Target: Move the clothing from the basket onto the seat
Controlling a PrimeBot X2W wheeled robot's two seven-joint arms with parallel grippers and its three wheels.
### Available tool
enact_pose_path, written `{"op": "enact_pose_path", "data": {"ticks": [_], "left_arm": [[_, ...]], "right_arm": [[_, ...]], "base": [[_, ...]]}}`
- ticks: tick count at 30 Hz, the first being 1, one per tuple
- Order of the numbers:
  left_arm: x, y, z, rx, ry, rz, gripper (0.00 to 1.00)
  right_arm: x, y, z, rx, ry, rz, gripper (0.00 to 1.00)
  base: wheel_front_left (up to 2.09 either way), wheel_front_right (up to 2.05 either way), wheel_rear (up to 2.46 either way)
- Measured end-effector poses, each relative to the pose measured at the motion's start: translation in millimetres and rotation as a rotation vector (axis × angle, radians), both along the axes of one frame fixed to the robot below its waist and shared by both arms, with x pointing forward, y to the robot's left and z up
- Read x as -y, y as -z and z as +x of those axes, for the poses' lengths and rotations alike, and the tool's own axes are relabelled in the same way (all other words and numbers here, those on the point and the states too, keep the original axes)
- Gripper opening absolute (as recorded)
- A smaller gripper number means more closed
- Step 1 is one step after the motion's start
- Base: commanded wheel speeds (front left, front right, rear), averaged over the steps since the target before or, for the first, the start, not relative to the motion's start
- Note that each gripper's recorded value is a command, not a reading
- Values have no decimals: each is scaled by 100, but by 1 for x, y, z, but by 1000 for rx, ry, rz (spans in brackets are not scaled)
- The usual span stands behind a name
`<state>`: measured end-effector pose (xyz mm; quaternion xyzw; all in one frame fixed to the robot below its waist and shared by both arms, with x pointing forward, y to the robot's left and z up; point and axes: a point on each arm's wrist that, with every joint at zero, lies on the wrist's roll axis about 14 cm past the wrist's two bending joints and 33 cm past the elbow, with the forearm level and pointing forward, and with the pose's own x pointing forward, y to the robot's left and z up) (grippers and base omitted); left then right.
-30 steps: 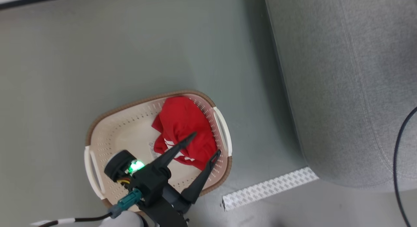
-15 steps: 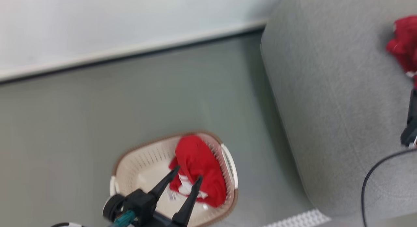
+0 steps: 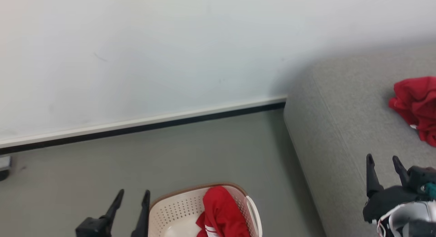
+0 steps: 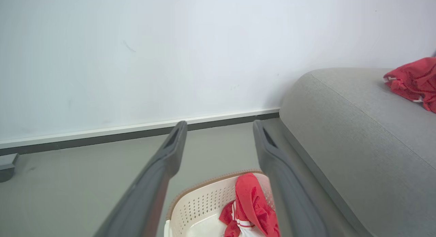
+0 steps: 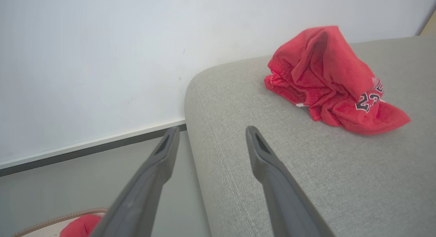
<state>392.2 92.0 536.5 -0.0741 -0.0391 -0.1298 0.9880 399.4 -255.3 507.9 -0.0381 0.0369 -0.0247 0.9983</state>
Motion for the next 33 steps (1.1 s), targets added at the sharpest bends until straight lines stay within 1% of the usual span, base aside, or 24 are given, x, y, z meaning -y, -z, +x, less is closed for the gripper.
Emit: {"op": "enact_pose_path", "data": {"ticks": [4,7,10,13,14,16,21,24,28,33], "left_arm": [[-40,-13,-6,36,-131,-30,100],[-64,-15,-14,42,-210,-48,100],[-87,-13,-23,39,-287,-69,100],[-105,-7,-33,28,-332,-72,100],[-105,-7,-33,28,-332,-72,100],[-113,-2,-38,20,-351,-66,100],[-120,8,-44,4,-351,-15,100],[-117,8,-43,11,-339,-10,100],[-107,21,-47,-18,-292,9,100],[-98,25,-46,-24,-273,9,100]], "right_arm": [[-39,-5,-7,41,-73,4,100],[-66,-7,-12,76,-120,51,100],[-83,-12,-18,112,-156,82,100],[-98,-12,-27,120,-192,96,100],[-98,-12,-27,120,-192,96,100],[-111,-11,-34,118,-229,90,100],[-132,-14,-47,126,-292,75,100],[-132,-15,-54,127,-291,62,100],[-132,-14,-59,117,-292,26,100],[-133,-16,-60,117,-294,16,100]], "base": [[0,0,0],[0,0,0],[0,0,0],[0,0,0],[0,0,0],[0,0,0],[0,0,0],[0,0,0],[0,0,0],[0,0,0]]}}
